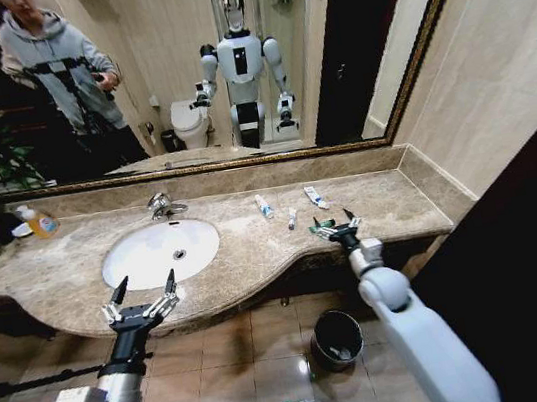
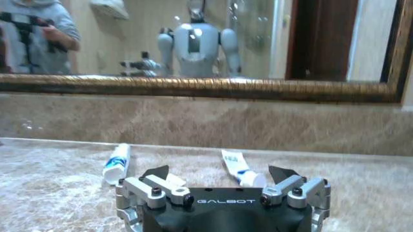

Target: Pick up the trash from the sink and place it in the trash bin.

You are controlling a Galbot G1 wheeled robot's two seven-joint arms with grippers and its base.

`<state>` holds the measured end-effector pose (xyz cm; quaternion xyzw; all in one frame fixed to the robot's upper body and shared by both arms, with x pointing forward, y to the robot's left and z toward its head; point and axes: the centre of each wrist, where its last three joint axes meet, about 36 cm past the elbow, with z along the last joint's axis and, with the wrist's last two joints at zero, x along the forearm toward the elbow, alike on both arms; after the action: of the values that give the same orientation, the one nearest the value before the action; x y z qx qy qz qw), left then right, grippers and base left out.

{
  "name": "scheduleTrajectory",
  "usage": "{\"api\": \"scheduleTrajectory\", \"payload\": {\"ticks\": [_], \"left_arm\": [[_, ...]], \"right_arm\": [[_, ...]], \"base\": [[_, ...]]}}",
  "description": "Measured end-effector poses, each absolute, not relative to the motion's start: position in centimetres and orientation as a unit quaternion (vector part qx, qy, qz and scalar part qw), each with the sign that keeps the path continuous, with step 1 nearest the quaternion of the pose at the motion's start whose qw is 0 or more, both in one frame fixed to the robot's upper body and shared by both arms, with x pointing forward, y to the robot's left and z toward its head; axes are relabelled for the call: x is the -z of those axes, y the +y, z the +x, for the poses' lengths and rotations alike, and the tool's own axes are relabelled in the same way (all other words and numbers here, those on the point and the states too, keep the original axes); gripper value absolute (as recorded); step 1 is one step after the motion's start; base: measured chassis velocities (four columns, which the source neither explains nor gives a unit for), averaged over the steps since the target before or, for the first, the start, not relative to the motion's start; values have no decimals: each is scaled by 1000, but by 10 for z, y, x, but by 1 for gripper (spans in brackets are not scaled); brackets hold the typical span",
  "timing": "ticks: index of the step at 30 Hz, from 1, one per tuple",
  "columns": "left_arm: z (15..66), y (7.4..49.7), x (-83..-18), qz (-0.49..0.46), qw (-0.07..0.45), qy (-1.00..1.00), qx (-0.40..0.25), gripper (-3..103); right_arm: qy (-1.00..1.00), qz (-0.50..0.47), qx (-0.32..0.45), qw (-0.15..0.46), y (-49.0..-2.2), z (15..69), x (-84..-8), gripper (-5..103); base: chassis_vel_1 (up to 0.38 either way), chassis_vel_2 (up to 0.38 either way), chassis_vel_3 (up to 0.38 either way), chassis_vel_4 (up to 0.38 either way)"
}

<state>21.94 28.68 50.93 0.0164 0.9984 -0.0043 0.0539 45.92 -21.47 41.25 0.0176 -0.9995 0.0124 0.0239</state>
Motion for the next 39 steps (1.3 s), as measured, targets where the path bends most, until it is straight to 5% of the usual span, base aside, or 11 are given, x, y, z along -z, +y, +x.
{"api": "scheduleTrajectory", "payload": {"ticks": [39], "left_arm": [[219, 287, -509, 16, 54, 998, 4, 100]], "right_arm": [[-994, -31, 5, 104, -186, 496, -380, 99]], "base": [[0, 0, 0, 0]]}}
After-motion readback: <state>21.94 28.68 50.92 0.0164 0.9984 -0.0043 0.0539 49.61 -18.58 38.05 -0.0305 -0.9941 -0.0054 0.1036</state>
